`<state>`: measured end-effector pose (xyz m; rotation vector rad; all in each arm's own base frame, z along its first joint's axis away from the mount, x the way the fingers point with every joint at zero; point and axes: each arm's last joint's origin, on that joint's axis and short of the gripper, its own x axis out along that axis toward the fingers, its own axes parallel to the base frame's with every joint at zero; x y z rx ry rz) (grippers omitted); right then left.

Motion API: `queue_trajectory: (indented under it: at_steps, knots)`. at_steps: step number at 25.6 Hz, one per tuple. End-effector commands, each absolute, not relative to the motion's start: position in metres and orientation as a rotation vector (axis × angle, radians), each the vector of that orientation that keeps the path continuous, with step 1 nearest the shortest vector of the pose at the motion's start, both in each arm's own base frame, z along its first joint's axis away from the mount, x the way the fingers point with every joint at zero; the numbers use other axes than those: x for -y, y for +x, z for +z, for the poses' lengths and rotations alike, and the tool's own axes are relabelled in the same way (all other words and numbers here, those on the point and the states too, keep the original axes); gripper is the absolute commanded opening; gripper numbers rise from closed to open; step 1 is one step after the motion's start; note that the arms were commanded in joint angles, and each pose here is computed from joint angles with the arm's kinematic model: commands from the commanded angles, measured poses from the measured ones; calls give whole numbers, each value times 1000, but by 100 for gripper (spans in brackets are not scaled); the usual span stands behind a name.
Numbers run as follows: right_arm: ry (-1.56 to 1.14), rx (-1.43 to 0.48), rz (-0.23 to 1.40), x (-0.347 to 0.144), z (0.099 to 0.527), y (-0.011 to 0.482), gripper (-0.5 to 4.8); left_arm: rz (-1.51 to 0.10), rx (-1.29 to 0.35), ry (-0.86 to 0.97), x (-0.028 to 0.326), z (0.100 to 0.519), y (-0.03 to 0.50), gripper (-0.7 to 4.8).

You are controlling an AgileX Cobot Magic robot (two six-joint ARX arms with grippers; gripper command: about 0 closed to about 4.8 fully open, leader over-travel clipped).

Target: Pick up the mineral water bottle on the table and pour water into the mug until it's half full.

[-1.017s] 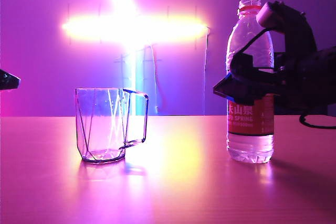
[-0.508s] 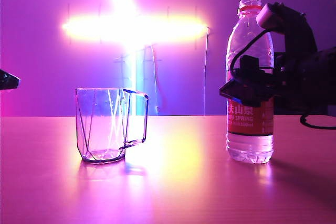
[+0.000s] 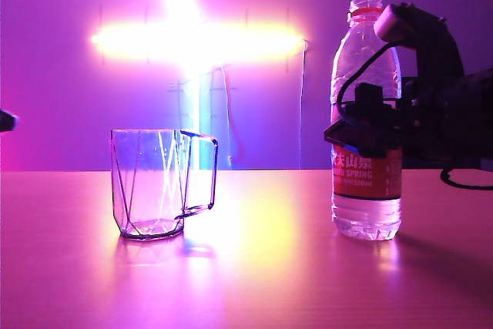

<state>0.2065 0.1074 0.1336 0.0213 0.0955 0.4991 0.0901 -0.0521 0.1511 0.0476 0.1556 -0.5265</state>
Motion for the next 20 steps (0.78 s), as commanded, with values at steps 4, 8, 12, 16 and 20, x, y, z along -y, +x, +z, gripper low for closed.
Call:
queue_trajectory:
  at_steps: [4,8,12,16,20]
  knots:
    - [-128,-46,550,-115,159,216,268,-397,-80,19,39,159,93,-2]
    - [-270,-85,605,-126,174,226,269,-377,-11,5,36,164,90,-2]
    - [-431,-154,666,-143,188,238,268,-415,-12,6,40,165,89,-2]
    - [-591,-143,698,-159,205,244,268,-483,-17,7,45,164,86,-2]
    - [-692,-112,682,-166,217,248,268,-474,-17,7,44,164,87,-2]
